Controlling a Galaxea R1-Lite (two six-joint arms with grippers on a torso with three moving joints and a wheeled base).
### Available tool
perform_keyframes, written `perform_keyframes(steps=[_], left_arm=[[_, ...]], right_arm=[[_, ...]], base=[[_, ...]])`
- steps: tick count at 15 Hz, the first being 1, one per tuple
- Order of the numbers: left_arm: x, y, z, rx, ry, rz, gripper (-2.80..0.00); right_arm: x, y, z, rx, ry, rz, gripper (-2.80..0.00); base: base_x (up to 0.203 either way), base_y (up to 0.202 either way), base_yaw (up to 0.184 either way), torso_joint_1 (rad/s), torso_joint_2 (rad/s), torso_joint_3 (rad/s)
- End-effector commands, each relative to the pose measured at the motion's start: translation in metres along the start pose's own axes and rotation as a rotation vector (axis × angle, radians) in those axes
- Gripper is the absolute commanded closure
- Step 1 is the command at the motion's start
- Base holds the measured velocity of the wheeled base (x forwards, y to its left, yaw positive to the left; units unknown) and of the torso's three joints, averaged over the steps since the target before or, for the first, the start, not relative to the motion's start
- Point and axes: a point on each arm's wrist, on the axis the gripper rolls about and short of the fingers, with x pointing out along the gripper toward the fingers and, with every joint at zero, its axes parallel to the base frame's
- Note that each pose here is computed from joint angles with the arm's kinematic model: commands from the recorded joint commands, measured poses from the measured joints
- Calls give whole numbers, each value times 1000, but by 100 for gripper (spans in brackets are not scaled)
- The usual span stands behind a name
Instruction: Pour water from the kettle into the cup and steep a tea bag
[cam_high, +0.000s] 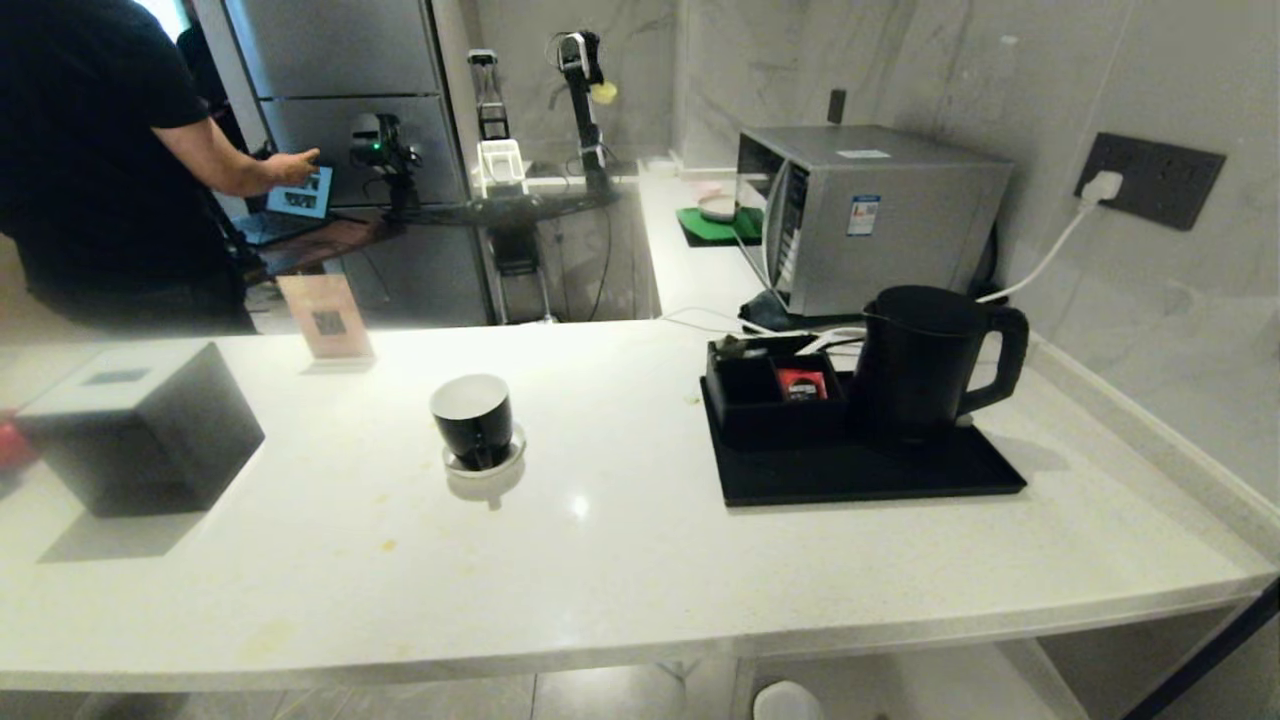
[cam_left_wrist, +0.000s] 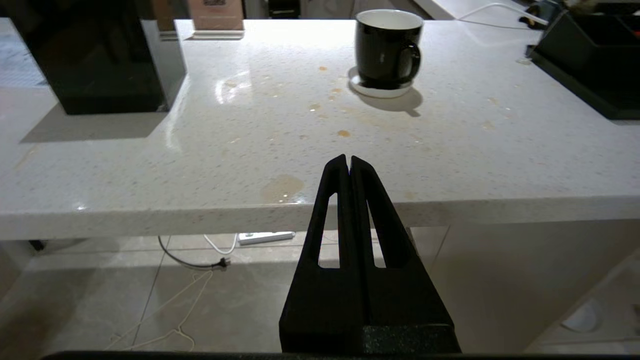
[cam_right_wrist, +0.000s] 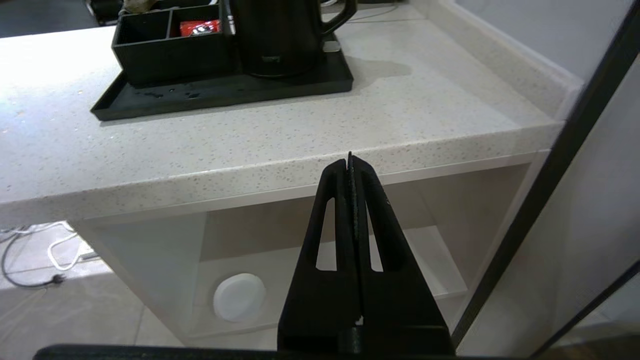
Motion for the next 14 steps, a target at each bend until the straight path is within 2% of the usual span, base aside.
perform_keyframes(steps=[1,9,12,14], left_arm=[[0,0,0,-1,-1,1,0],[0,0,0,-1,-1,1,0],[0,0,0,-1,-1,1,0],[0,0,0,-1,-1,1,0]], right_arm=[[0,0,0,1,2,1,0],[0,0,0,-34,4,14,0],[0,1,2,-129,-5,62,0],[-4,3,12,-152,-33,99,0]], base=[[0,0,0,0,0,0],[0,0,0,0,0,0],[0,0,0,0,0,0],[0,0,0,0,0,0]])
